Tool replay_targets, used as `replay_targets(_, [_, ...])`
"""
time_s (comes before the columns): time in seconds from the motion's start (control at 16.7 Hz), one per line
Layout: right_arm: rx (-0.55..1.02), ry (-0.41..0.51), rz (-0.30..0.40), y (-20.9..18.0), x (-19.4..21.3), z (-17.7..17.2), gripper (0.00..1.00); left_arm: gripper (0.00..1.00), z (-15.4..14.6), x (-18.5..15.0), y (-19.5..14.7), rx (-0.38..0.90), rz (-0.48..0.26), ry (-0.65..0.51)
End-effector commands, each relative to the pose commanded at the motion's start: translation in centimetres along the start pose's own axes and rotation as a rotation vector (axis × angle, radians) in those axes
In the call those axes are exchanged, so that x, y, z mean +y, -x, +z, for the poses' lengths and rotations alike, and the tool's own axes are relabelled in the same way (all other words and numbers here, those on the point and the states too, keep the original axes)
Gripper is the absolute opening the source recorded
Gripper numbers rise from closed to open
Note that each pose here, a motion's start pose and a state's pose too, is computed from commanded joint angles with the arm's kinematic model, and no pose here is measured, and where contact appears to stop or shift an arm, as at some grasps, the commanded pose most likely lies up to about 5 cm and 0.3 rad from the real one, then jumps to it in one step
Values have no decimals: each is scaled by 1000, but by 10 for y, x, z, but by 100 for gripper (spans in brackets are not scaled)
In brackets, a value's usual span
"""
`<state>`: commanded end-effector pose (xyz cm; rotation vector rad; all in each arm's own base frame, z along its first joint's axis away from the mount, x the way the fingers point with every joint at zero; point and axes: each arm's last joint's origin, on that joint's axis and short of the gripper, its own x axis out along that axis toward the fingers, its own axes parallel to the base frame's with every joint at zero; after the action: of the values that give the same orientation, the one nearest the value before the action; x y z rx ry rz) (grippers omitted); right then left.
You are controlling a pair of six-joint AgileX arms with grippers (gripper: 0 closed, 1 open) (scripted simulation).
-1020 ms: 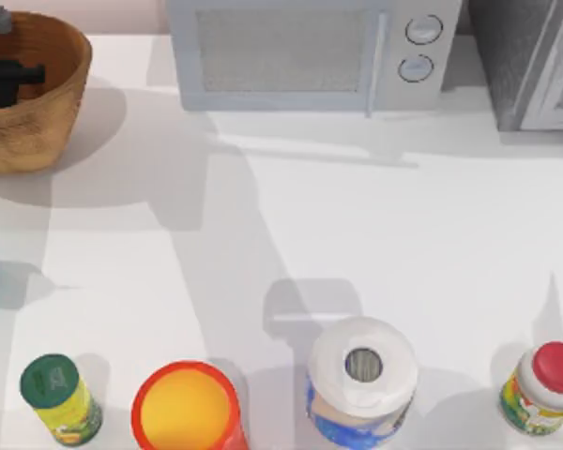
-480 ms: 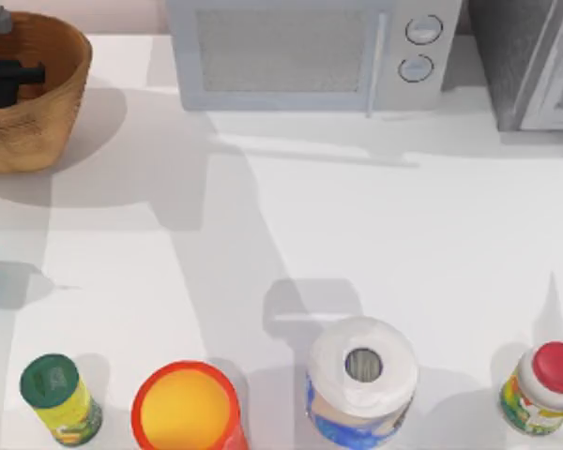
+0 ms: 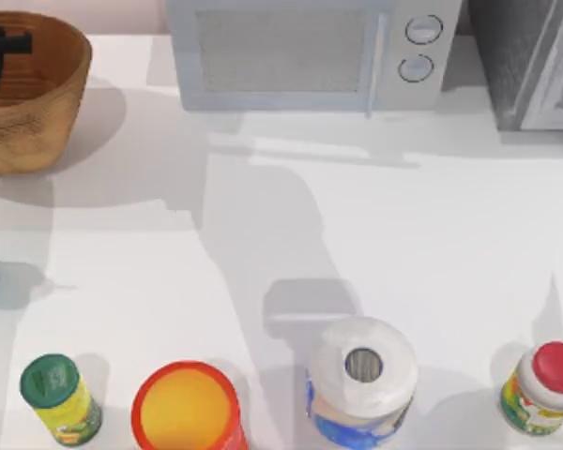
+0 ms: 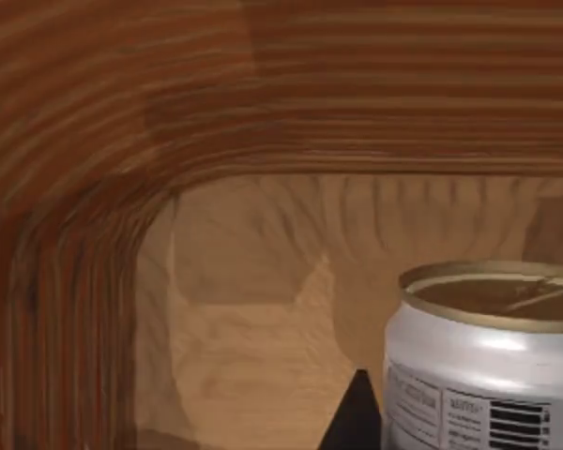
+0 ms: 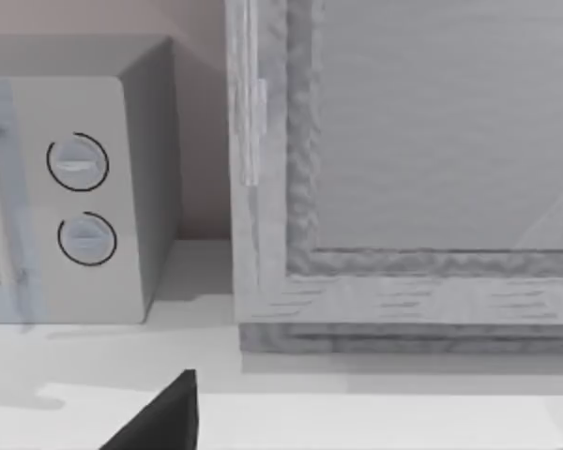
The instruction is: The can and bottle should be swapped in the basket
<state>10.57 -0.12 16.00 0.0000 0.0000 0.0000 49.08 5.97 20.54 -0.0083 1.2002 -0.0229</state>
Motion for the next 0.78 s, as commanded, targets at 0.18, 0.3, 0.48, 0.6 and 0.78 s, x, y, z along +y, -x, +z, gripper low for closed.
replay_targets(0.18, [0,0,0,0,0,0,100,0,-19,-11,59,-121,14,-5])
replay_targets(0.3, [0,0,0,0,0,0,100,0,-46,-21,101,-212,22,-8])
replay_targets(0.48, [0,0,0,0,0,0,100,0,-108,-36,157,-367,32,-12])
replay_targets(0.6, [0,0,0,0,0,0,100,0,-160,-46,181,-478,37,-14])
replay_targets(0.78, [0,0,0,0,0,0,100,0,-241,-56,189,-652,39,-15])
